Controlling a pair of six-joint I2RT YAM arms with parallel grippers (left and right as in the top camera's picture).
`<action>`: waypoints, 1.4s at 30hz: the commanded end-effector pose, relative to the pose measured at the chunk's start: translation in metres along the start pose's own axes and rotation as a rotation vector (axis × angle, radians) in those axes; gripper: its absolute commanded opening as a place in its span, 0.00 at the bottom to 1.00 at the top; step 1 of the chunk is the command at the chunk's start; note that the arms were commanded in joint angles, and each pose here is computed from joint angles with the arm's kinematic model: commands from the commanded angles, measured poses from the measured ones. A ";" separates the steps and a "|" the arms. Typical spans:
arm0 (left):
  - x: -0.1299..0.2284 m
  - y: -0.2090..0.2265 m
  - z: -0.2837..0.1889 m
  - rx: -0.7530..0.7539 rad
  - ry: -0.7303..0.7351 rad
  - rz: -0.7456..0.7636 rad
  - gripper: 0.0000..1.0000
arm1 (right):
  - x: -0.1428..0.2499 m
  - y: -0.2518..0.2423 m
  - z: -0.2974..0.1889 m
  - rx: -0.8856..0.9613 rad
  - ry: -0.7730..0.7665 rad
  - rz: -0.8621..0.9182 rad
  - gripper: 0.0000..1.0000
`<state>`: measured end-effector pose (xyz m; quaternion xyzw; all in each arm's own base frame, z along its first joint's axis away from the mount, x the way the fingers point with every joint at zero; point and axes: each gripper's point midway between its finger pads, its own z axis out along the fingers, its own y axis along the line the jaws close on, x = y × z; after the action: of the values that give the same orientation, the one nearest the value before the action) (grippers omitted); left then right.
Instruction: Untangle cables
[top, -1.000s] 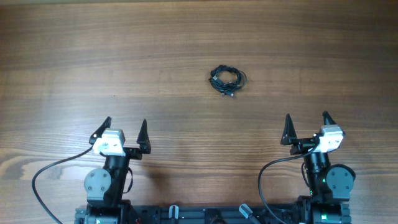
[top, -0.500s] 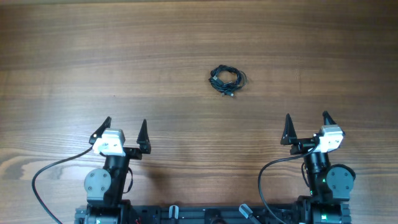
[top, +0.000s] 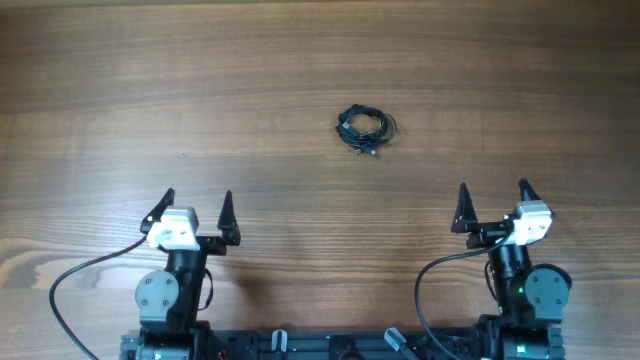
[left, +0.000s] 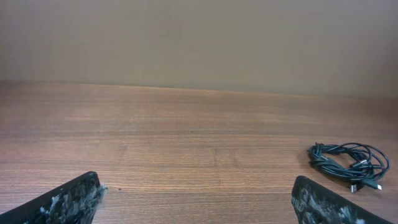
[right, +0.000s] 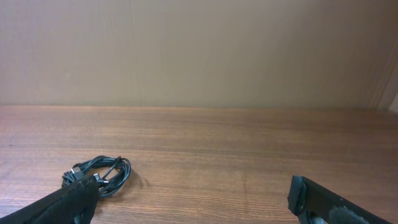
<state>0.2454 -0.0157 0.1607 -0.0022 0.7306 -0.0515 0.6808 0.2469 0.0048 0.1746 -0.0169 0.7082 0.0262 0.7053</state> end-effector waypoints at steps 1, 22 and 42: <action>0.004 -0.009 0.001 0.054 0.011 -0.045 1.00 | 0.001 -0.003 0.000 0.013 0.003 -0.010 1.00; -0.060 -0.032 0.027 0.088 0.372 -0.293 1.00 | 0.001 -0.003 0.000 0.013 0.003 -0.011 1.00; -0.001 -0.048 0.057 0.092 0.761 -0.475 1.00 | 0.001 -0.003 0.000 0.013 0.003 -0.011 1.00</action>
<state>0.2957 -0.0658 0.1550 -0.1181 0.9093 -0.2274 0.3278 0.2473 0.0048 0.1729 -0.0166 0.7107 0.0265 0.7028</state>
